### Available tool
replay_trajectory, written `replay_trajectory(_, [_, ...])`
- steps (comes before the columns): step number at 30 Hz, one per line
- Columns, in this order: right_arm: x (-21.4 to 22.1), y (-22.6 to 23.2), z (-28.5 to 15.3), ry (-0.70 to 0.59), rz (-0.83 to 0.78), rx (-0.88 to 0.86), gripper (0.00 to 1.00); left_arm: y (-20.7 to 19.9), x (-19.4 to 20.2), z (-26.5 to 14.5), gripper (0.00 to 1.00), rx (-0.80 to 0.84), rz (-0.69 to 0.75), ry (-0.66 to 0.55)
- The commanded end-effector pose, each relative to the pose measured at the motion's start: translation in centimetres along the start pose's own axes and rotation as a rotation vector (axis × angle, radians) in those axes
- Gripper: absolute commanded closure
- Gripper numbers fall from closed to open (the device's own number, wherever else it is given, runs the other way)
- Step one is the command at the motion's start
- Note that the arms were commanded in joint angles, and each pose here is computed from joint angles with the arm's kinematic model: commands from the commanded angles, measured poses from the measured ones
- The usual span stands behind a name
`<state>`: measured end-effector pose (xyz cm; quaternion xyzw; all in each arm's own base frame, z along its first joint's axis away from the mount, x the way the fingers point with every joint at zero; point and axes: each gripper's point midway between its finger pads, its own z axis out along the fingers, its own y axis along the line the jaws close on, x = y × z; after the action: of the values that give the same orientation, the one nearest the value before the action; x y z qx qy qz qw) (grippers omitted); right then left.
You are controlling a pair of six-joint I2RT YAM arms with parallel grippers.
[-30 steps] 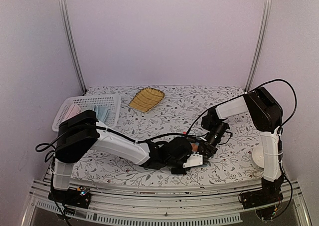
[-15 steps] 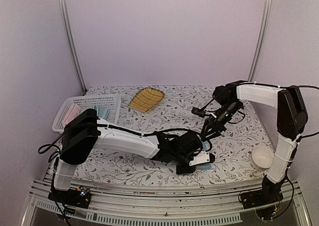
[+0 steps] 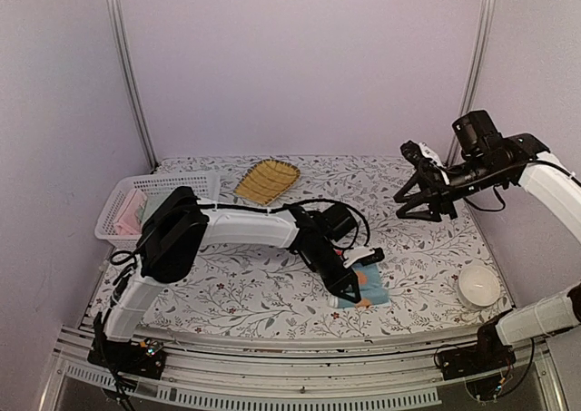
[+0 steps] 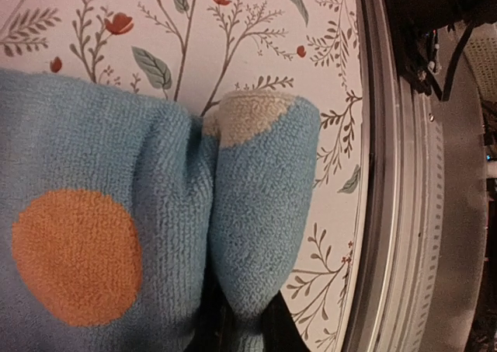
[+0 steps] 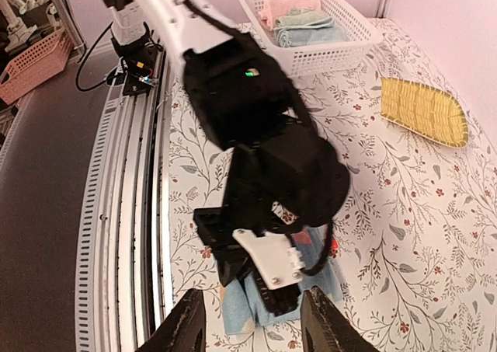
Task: Roll the towels
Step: Roll the towel at the center of the board.
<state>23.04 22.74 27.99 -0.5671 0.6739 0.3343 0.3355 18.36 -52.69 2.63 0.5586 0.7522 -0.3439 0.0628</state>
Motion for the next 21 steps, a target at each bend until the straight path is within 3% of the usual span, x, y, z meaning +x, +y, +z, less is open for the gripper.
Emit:
replay_trajectory(1, [2.6, 2.7, 1.7, 0.03, -0.08, -0.059, 0.56, 0.6, 2.5, 0.3, 0.98, 0.194, -0.299, 0.081])
replay_trajectory(7, [10.5, 4.4, 6.5, 0.266, -0.111, -0.075, 0.6, 2.1, 2.8, 0.2, 0.98, 0.246, -0.416, 0.08])
replay_trajectory(10, [13.0, 4.3, 8.7, 0.344, -0.17, -0.026, 0.55, 2.3, 2.7, 0.3, 0.98, 0.261, -0.429, 0.078])
replay_trajectory(21, [16.6, 2.7, 14.4, 0.484, -0.279, 0.08, 0.51, 2.4, 2.4, 0.3, 0.98, 0.278, -0.439, 0.07])
